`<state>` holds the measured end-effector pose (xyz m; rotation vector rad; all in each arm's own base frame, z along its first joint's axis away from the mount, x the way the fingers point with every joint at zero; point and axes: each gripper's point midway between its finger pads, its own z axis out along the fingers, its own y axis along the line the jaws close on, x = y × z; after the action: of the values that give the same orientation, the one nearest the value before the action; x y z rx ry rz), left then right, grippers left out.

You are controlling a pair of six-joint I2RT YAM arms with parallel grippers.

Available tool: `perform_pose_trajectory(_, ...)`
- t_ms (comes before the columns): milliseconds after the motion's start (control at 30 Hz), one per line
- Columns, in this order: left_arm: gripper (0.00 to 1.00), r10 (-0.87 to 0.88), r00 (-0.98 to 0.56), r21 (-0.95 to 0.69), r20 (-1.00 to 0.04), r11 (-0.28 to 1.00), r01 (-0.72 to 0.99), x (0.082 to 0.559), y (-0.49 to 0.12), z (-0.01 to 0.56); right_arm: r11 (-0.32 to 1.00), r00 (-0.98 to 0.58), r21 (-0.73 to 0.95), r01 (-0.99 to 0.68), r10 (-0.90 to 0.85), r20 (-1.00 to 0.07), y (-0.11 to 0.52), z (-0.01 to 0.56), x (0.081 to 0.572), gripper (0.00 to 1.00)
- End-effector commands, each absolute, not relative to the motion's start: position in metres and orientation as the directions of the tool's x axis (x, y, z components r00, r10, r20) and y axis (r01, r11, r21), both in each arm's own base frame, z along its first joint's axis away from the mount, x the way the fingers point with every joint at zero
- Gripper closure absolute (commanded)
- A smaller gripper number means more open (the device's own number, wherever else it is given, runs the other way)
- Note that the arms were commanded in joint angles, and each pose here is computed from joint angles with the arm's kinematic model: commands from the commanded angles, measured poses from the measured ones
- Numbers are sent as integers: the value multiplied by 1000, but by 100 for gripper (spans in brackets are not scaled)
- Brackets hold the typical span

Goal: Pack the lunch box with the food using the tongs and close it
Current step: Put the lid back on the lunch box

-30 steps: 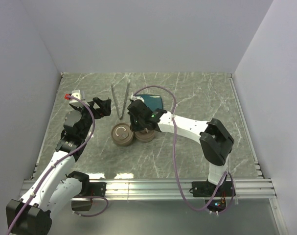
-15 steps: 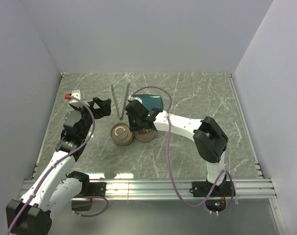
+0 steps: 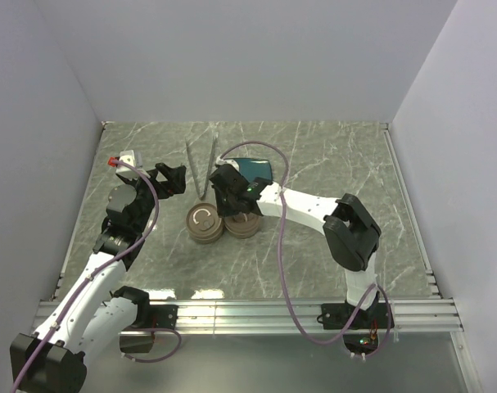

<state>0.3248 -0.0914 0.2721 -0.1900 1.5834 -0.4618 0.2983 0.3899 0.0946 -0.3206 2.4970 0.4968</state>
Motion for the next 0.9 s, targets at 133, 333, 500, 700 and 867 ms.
perform_pose_trajectory(133, 0, -411, -45, -412, -910, 894, 176, 324, -91, 281, 922, -805, 241, -302, -112, -583, 387, 90, 316, 100)
perform_pose_trajectory(333, 1, -411, -46, -412, -911, 894, 174, 324, -91, 281, 933, -805, 213, -290, -117, -582, 380, 88, 316, 96)
perform_pose_trajectory(500, 1, -411, -44, -413, -910, 894, 173, 324, -91, 281, 926, -785, 223, -306, -113, -609, 380, 101, 318, 85)
perform_pose_trajectory(700, 1, -410, -48, -412, -911, 895, 172, 325, -91, 280, 906, -758, 237, -351, -126, -639, 385, 117, 317, 62)
perform_pose_trajectory(867, 1, -409, -51, -412, -911, 895, 171, 326, -91, 279, 873, -717, 262, -412, -133, -684, 397, 138, 319, 52)
